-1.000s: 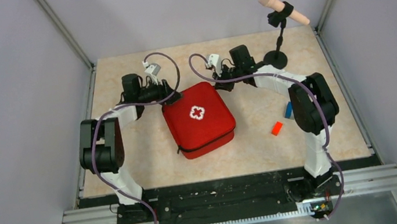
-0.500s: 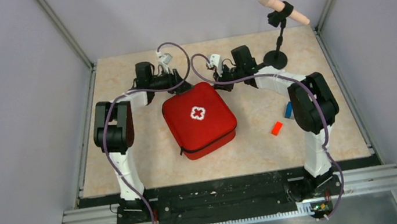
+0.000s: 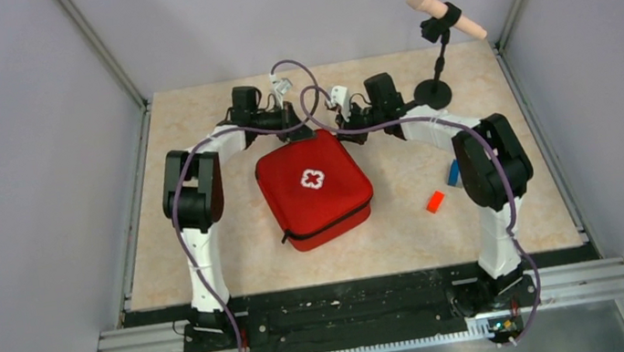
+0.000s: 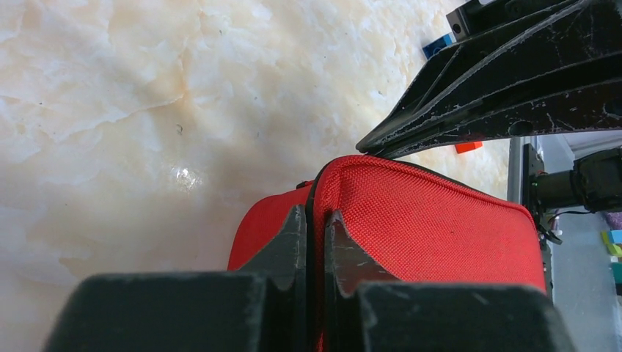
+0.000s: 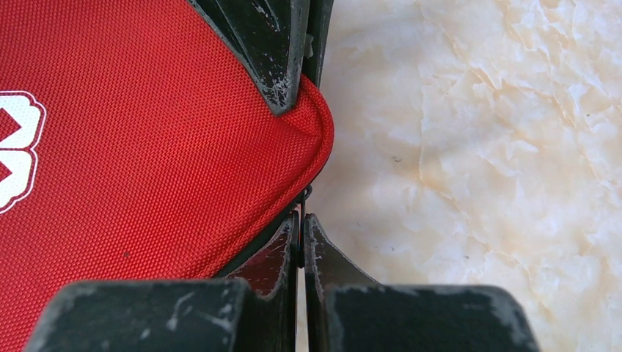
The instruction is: Organize the medicine kit
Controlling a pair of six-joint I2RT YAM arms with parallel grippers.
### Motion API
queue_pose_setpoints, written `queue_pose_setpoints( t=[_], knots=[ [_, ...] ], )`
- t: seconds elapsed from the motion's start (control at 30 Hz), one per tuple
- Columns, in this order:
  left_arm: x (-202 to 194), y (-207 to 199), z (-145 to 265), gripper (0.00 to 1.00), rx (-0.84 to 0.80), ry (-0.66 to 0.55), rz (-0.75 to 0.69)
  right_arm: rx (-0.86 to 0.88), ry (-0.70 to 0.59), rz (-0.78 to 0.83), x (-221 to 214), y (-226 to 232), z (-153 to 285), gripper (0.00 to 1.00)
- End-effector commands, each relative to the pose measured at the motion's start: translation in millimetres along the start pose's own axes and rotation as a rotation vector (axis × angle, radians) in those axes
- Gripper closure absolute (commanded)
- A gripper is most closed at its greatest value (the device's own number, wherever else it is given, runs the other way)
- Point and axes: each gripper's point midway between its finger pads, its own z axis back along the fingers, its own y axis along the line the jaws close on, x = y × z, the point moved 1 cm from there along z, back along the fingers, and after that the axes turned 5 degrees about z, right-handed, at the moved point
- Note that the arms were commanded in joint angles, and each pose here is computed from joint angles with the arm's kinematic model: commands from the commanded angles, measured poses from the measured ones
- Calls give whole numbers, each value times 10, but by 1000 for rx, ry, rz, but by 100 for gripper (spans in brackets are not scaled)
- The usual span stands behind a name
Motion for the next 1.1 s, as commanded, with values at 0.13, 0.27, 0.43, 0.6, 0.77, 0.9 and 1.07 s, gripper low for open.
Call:
queue_pose_setpoints(
  t=[0.13, 0.27, 0.43, 0.6, 0.77, 0.9, 1.07],
  knots=[
    [-249, 246, 141, 100, 78, 53, 71, 32, -69, 139, 288, 151, 303, 100],
    [-121, 368, 391, 100, 105, 2, 102, 30, -12, 193, 150, 281, 512, 100],
    [30, 609, 708, 100, 202, -98, 152, 40, 18, 207, 10, 539, 764, 100],
    [249, 801, 996, 100, 283, -252, 213, 50, 13, 172, -88, 806, 934, 100],
    [360, 988, 1280, 100, 380, -347, 239, 76, -4, 107, -124, 1060, 1066, 100],
    [364, 1169, 1591, 100, 537, -482, 306, 89, -9, 63, -154, 1184, 1127, 100],
    [105, 1175, 1972, 100, 694, -664, 460, 110, -34, -5, -147, 1290, 1066, 100]
  ],
)
